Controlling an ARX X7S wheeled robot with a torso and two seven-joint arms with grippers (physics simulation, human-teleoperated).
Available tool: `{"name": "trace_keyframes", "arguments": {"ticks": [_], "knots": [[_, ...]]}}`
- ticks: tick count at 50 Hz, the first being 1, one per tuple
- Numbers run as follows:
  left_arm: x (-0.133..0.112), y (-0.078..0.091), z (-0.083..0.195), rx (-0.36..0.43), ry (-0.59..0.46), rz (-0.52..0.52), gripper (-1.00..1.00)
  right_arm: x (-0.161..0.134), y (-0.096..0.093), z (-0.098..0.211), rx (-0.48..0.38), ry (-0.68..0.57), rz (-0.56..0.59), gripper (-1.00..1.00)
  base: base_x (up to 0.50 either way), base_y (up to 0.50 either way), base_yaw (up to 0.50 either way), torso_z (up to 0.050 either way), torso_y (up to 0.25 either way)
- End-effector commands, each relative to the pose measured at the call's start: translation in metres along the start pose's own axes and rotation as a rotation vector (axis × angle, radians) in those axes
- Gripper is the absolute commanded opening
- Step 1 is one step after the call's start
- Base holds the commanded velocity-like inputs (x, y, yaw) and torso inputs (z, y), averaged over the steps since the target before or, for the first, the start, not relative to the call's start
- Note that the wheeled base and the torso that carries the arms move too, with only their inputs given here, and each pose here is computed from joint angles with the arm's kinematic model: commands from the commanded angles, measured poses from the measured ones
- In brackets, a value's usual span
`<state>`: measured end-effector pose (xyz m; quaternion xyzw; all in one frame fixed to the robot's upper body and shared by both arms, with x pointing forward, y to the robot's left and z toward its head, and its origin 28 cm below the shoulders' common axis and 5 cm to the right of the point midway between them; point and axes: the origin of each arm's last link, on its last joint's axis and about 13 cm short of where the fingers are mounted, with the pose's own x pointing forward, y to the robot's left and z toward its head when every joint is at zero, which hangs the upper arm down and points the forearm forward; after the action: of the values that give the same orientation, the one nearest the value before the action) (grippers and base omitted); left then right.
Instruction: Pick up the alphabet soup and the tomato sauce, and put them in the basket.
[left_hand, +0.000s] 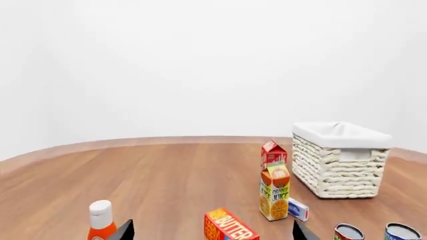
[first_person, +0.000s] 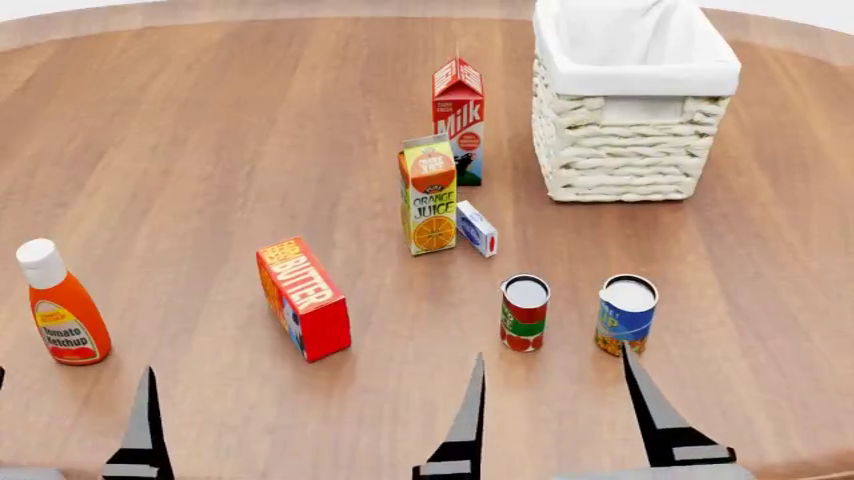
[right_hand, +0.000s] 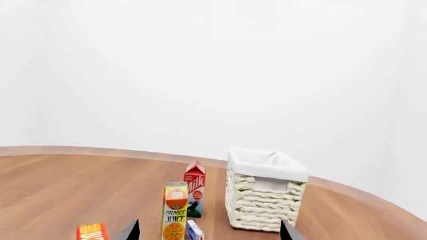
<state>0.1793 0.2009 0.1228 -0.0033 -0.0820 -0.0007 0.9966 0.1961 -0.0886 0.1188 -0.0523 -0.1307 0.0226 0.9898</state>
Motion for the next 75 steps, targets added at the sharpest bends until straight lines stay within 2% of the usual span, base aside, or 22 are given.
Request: {"name": "trace_keyframes", "arguments": {"ticks": [1, 8, 16, 75], "knots": [[-0.0111, -0.0008, 0.0339, -0.027, -0.131, -0.030, 1.00, -0.0059, -0.0032, 0.0395, -0.001, -0.131, 0.002, 1.00, 0.00, 0.00, 0.00, 0.000, 0.000], [-0.0131, -0.0008, 0.0376, -0.025, -0.139, -0.029, 1.00, -0.0040, -0.0024, 0.0388, -0.041, -0.124, -0.028, 1.00, 0.00, 0.00, 0.00, 0.000, 0.000], [-0.0138, -0.0003, 0.0377, -0.027, -0.142, -0.030, 1.00, -0.0045, -0.0035, 0.0387, -0.021, -0.121, -0.027, 1.00, 0.01, 0.00, 0.00, 0.000, 0.000], [-0.0161, -0.0014, 0.0386, -0.031, -0.133, -0.039, 1.00, -0.0053, -0.0035, 0.0417, -0.005, -0.121, -0.013, 1.00, 0.50, 0.00, 0.00, 0.000, 0.000]]}}
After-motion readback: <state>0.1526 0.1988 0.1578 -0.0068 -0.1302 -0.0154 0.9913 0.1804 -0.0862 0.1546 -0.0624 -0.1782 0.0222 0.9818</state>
